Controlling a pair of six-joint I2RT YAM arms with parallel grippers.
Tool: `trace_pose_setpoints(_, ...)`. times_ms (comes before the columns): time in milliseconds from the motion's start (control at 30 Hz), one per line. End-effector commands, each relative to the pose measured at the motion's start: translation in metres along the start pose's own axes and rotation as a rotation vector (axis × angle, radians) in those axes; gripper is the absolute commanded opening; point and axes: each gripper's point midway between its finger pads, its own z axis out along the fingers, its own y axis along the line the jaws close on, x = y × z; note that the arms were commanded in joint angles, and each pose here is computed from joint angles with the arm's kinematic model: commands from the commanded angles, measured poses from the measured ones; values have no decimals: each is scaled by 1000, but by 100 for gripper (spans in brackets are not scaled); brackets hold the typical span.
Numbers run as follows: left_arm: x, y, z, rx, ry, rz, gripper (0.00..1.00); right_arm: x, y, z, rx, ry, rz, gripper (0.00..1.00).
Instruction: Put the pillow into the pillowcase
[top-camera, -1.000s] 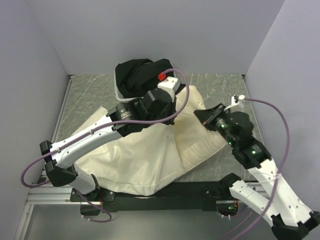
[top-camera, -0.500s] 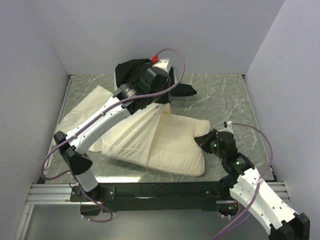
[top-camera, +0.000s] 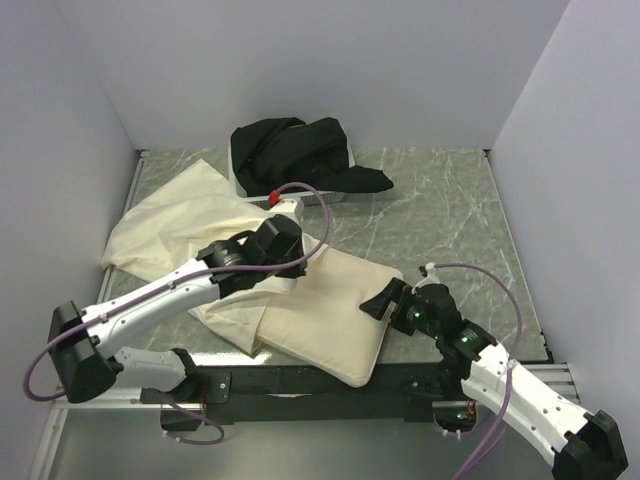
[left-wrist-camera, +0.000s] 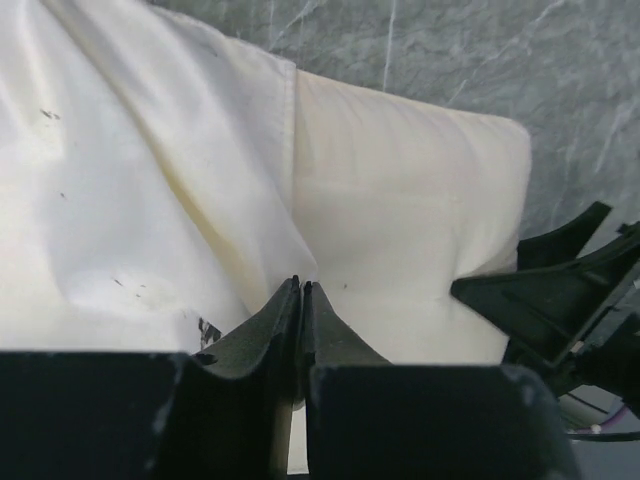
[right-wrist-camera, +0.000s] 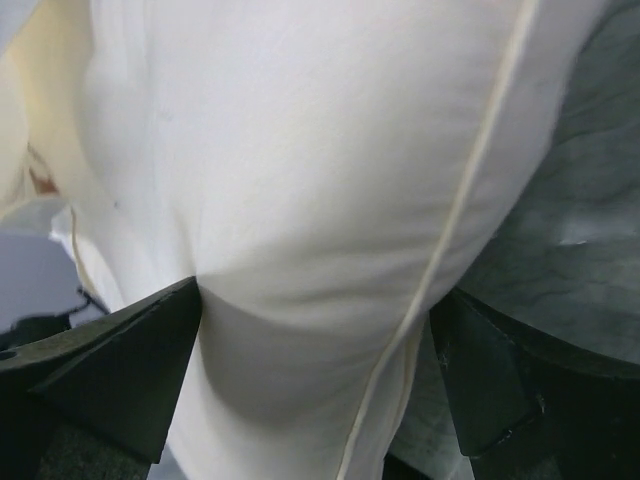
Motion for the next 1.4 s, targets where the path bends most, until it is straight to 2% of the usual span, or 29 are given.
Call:
trace_pose_setpoints(0, -11, -9, -6, 59, -82, -70, 10, 31, 17, -4, -80, 148, -54, 100)
trace_pose_setpoints(100, -10, -12, -5, 70, -78, -67, 10, 49, 4, -3, -15, 216, -64, 100)
trace_pose_setpoints(200, -2, -16, 1, 64, -61, -48, 10, 66, 1, -2, -61, 273, -27, 100)
trace_pose_setpoints(367, 23, -29, 8, 93, -27, -26, 9, 76, 9, 3, -166, 296, 25, 100)
trace_pose_setpoints(400, 26, -30, 10, 90, -26, -19, 11, 80, 10, 3, -190, 305, 63, 89)
trace_pose_setpoints(433, 31, -32, 9, 89, -17, -8, 12, 77, 26, 1, -282, 296, 72, 74)
trace_pose_setpoints(467, 31, -32, 8, 85, -17, 3, 14, 81, 22, 1, -278, 309, 119, 51)
trace_pose_setpoints(500, 29, -30, 7, 64, -32, 9, 18, 79, 27, 0, -295, 306, 129, 7)
trace_pose_setpoints(533, 32, -27, 4, 42, -24, 16, 22, 78, 31, -1, -301, 309, 135, 0)
trace_pose_setpoints(567, 29, -26, 0, 30, -35, 7, 29, 71, 44, -4, -329, 299, 147, 0)
trace_pose_setpoints(600, 24, -23, -6, 21, -57, -7, 50, 69, 49, -5, -333, 301, 161, 0)
trace_pose_setpoints(633, 20, -14, -12, -27, -81, -47, 60, 59, 62, -9, -372, 269, 172, 0)
trace_pose_setpoints(667, 17, -6, -16, -58, -108, -77, 77, 54, 66, -10, -373, 255, 202, 0)
trace_pose_setpoints(733, 5, 18, -37, -136, -195, -204, 82, 38, 84, -18, -396, 208, 229, 0)
trace_pose_setpoints(767, 8, 31, -41, -169, -211, -237, 89, 31, 86, -18, -387, 177, 261, 0)
trace_pose_setpoints(833, 0, 50, -60, -207, -288, -388, 90, 20, 90, -21, -374, 134, 284, 0)
trace_pose_setpoints(867, 14, 71, -62, -275, -274, -394, 89, 13, 88, -19, -357, 97, 302, 0)
trace_pose_setpoints(933, 23, 90, -71, -306, -302, -580, 89, 6, 91, -19, -346, 74, 304, 0)
trace_pose_setpoints(967, 45, 112, -70, -386, -279, -590, 86, 5, 92, -19, -343, 69, 291, 0)
trace_pose_setpoints(1033, 60, 126, -69, -413, -287, -736, 84, 4, 93, -17, -319, 71, 282, 0)
trace_pose_setpoints(1067, 77, 136, -64, -446, -262, -755, 85, 4, 91, -15, -307, 72, 273, 0)
trace_pose_setpoints(1200, 100, 165, -68, -567, -284, -870, 84, 7, 89, -11, -295, 82, 266, 0)
trace_pose_setpoints(1300, 110, 179, -73, -647, -288, -892, 79, 8, 83, -7, -267, 83, 257, 0)
trace_pose_setpoints(1367, 115, 186, -74, -683, -295, -913, 80, 9, 80, -5, -253, 80, 253, 0)
